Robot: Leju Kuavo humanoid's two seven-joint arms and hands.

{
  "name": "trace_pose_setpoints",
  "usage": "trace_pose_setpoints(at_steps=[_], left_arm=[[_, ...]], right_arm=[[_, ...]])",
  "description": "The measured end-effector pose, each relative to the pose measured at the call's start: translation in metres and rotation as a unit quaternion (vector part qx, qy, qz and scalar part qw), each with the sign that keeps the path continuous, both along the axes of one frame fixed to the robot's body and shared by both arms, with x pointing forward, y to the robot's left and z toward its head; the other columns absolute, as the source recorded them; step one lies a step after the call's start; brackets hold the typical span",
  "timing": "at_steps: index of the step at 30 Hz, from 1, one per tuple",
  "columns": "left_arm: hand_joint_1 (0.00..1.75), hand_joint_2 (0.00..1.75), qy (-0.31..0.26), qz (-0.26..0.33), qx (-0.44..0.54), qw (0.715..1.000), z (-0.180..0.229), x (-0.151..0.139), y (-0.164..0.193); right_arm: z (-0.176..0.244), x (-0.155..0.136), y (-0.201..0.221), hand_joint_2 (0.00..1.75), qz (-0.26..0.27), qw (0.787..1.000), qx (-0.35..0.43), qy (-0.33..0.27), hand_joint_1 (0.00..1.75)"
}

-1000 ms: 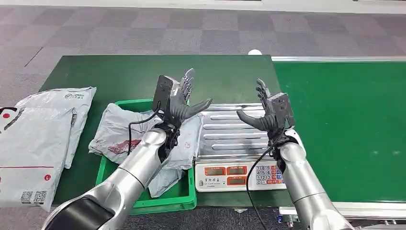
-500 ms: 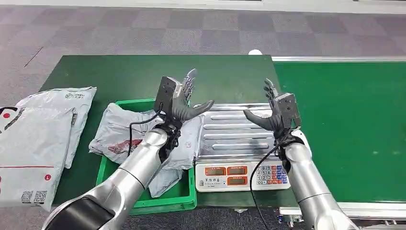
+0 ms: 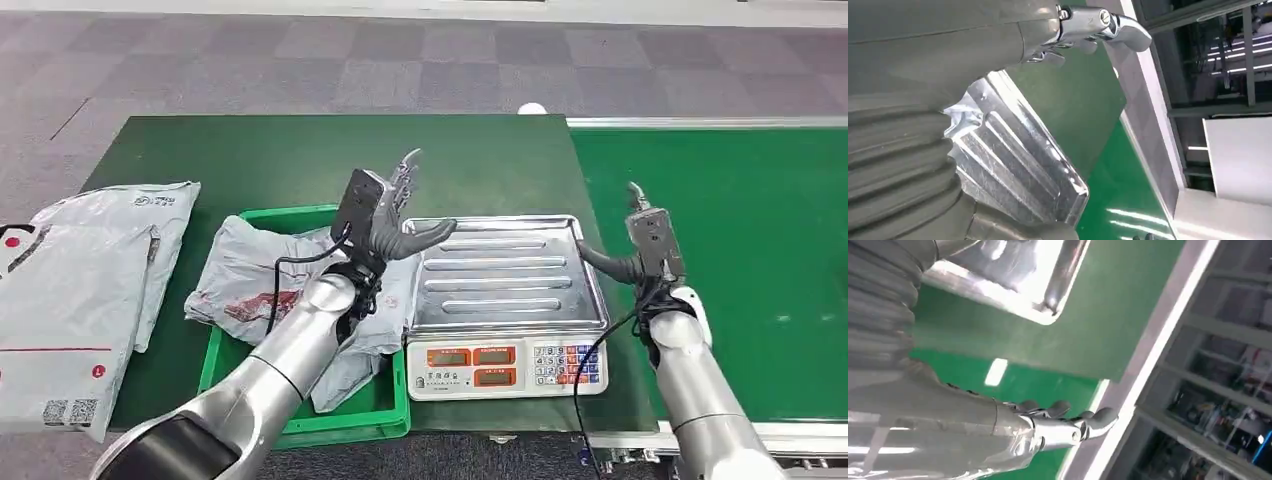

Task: Moved the parcel from conveyor to table for the left to box.

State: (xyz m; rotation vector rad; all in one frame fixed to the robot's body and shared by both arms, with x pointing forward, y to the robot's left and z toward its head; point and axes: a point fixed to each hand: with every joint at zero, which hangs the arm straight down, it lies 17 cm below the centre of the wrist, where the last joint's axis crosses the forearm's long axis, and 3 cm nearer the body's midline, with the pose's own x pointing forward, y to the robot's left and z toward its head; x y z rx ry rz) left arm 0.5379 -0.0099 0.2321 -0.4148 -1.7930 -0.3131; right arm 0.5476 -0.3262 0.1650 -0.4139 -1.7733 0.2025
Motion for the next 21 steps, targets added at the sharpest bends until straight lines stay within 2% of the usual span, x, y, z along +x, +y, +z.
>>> trace_pose_setpoints(at_steps=[9, 17, 21], left_arm=[[0.00, 1.75, -0.006, 0.009, 0.005, 1.000, -0.015, -0.006, 0.019], [0.00, 1.75, -0.010, 0.009, 0.006, 1.000, -0.015, -0.006, 0.024], [0.00, 1.75, -0.009, 0.008, 0.008, 1.000, -0.017, -0.007, 0.024]], right_arm=[[-0.019, -0.019, -0.079, 1.75, -0.122, 0.982, -0.146, 0.020, 0.00], [-0.033, -0.030, -0.104, 1.75, -0.150, 0.972, -0.175, 0.040, 0.00], [-0.035, -0.039, -0.136, 1.75, -0.216, 0.938, -0.266, 0.054, 0.00]])
